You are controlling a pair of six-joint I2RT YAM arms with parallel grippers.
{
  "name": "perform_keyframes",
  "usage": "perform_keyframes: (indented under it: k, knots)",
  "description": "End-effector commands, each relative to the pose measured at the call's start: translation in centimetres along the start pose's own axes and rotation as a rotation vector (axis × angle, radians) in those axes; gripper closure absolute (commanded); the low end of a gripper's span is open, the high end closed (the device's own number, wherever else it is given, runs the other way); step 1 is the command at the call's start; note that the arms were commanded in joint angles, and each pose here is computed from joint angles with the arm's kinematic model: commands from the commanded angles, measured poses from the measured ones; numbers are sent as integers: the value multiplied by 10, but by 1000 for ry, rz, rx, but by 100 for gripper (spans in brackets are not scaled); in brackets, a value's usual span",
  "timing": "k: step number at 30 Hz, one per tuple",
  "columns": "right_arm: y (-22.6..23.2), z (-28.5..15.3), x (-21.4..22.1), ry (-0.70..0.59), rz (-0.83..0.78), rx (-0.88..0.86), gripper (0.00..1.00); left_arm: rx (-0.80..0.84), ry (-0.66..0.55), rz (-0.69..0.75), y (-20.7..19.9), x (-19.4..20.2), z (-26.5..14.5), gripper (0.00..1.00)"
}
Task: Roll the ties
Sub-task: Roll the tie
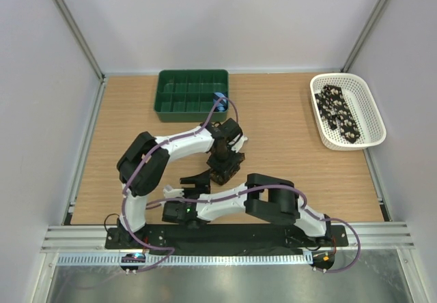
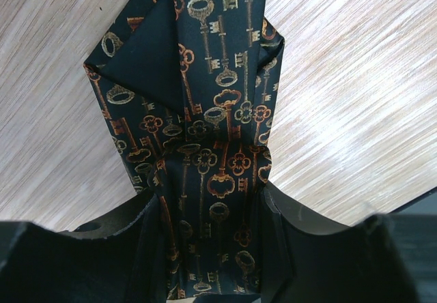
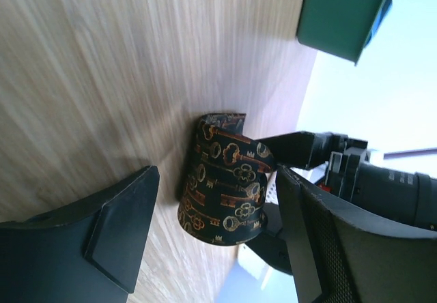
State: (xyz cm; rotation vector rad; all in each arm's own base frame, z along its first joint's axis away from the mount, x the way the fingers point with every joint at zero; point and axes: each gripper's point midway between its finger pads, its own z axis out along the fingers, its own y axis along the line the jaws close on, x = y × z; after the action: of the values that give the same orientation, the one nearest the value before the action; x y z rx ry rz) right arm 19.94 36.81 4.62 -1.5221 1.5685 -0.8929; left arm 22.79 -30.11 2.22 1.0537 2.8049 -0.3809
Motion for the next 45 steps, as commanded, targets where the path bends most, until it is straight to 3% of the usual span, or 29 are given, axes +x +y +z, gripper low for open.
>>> perform_keyframes:
  k: [1,26,36,39,40,45]
  knots:
    - [8,2,9,53,-6,19,23,3,101,-27,3,20,8,66]
    - [12,34,40,153,21,-2,23,-7,160,-74,-1,16,-18,67]
    - [18,37,47,189,10,-22,31,19,154,-93,-6,17,-20,66]
    - [17,38,50,199,11,-24,42,31,160,-89,-8,19,-21,64]
    - [17,38,50,198,14,-24,52,34,159,-90,-8,19,-21,62]
    - [15,37,48,191,29,-30,71,39,151,-79,-9,18,-22,52]
